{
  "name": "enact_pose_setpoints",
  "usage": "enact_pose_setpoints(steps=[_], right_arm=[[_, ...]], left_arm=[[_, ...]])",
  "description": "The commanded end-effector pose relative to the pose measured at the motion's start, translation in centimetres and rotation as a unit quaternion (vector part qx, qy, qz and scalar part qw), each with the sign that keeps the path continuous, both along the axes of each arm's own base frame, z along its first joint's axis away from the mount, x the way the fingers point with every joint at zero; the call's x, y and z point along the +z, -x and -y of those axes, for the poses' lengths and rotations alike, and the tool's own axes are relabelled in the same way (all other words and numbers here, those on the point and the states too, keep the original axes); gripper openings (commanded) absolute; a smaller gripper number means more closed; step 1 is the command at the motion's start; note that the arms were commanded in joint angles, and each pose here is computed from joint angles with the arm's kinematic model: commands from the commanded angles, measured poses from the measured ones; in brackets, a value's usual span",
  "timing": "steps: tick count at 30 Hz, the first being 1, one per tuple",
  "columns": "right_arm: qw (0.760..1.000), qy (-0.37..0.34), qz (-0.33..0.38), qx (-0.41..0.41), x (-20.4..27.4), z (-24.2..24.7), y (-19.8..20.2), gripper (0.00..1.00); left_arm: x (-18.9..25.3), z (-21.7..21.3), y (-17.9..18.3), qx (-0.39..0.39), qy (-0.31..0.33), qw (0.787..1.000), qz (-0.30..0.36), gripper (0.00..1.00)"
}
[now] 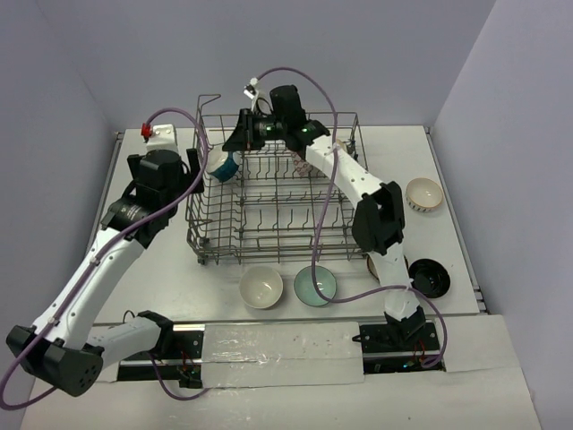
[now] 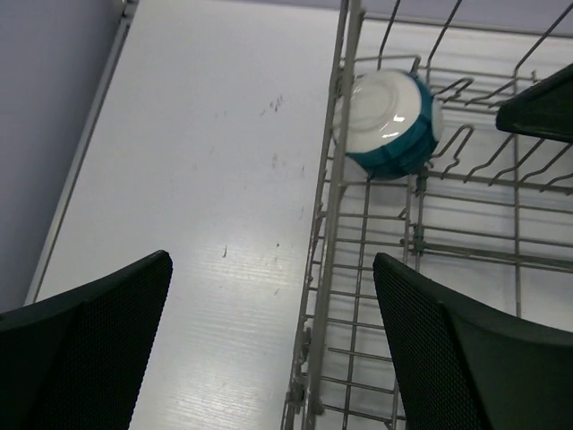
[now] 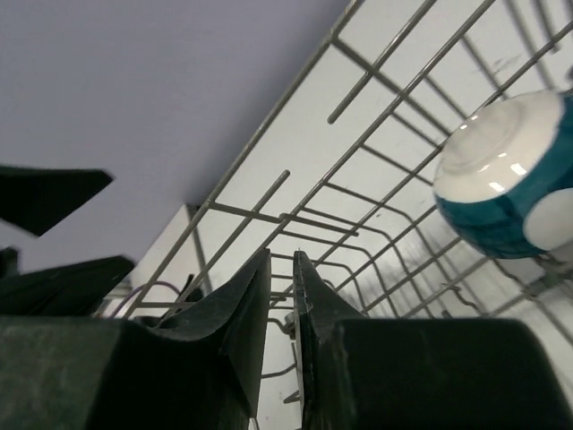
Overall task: Load the bowls into the dish rack
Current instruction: Move the bowl to the dish rack, then move the dish rack to the center of the board.
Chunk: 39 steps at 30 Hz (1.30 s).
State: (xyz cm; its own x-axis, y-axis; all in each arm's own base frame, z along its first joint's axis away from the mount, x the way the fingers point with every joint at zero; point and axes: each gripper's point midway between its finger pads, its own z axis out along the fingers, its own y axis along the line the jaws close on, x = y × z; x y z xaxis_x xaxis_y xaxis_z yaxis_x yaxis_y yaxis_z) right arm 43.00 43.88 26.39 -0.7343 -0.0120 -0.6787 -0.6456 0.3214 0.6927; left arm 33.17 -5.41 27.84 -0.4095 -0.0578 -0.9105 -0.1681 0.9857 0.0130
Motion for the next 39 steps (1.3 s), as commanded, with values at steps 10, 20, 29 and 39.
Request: enact_pose_setpoints(steps=[10,20,29,39], right_arm=[[0.974,0.117,0.104,-0.163,7.8,11.9,3.4,0.26],[0.926,0.192,0.122,-0.302,7.2,20.5,5.8,0.27],[0.897,0.203,0.125,-0.372,5.4,26.0,8.5,0.30],[0.903,0.186,0.121,-0.368,3.3,26.9,11.4,0.32]], left_arm=[[8.4,6.4,4.6,-0.098,0.042,0.988,0.109,0.99],[6.2,18.7,6.4,-0.287,0.011,0.954,0.082,0.99],[1.0,23.3,8.8,-0.376,-0.047,0.925,0.026,0.99],[-2.5,24.9,12.2,-0.462,-0.082,0.883,-0.018,0.93]])
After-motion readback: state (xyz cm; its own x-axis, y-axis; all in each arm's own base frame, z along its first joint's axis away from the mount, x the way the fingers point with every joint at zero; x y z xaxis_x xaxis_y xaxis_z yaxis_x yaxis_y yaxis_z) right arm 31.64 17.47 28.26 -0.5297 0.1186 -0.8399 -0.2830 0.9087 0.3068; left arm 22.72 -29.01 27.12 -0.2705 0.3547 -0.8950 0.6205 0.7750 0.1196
